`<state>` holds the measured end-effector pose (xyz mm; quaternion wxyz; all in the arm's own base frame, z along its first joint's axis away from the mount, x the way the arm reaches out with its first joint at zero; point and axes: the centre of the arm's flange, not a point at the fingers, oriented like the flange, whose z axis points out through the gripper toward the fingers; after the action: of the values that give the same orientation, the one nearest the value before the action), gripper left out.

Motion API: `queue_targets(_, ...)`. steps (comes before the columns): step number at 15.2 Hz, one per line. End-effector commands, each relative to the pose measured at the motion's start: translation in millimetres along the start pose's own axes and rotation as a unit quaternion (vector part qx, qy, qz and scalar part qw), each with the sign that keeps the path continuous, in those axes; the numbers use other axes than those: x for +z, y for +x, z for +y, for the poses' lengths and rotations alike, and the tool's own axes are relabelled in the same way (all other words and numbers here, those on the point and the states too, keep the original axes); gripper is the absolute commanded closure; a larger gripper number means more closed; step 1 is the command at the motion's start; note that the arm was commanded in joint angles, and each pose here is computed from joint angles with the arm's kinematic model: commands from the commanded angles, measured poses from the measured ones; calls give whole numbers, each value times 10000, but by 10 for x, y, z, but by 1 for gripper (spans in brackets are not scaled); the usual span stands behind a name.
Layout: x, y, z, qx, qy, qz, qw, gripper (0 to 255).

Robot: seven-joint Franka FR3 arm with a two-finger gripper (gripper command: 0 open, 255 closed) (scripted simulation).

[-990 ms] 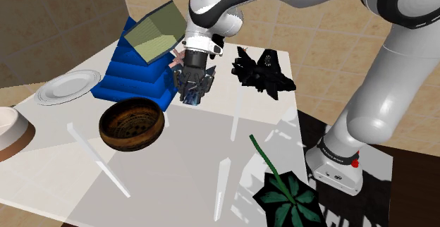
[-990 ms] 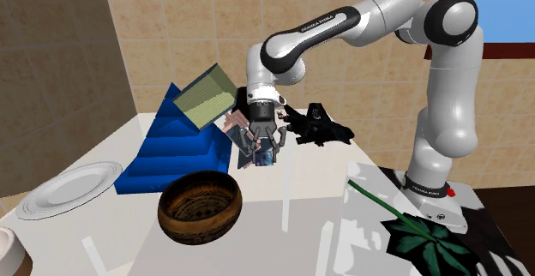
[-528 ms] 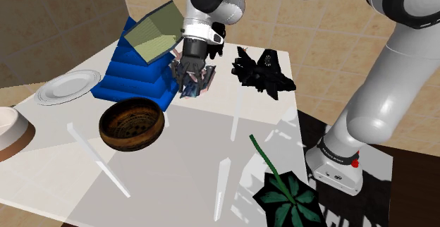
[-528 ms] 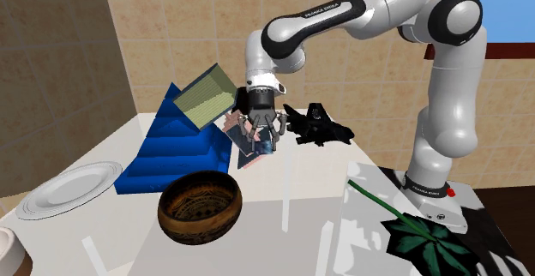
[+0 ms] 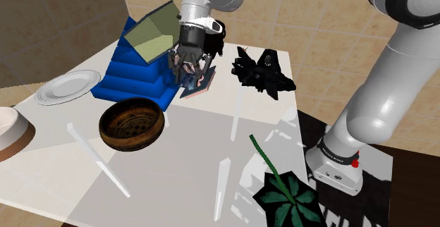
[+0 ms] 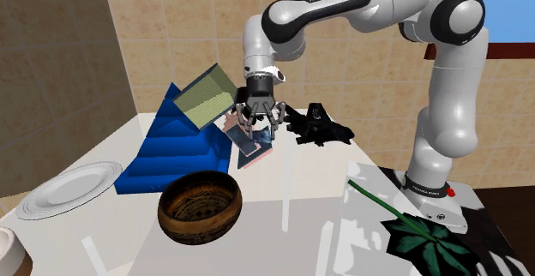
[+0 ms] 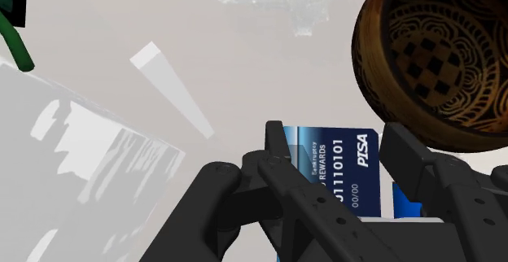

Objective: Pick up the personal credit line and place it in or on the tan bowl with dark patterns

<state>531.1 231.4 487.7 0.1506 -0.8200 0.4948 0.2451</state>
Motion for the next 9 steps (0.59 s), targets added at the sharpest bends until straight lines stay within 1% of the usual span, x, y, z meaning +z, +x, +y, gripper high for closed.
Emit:
queue_targets(1,44,-115,-138,3,-3,-1,10000,255)
queue_targets(9,356,-740,-930,3,-3,-1,10000,255)
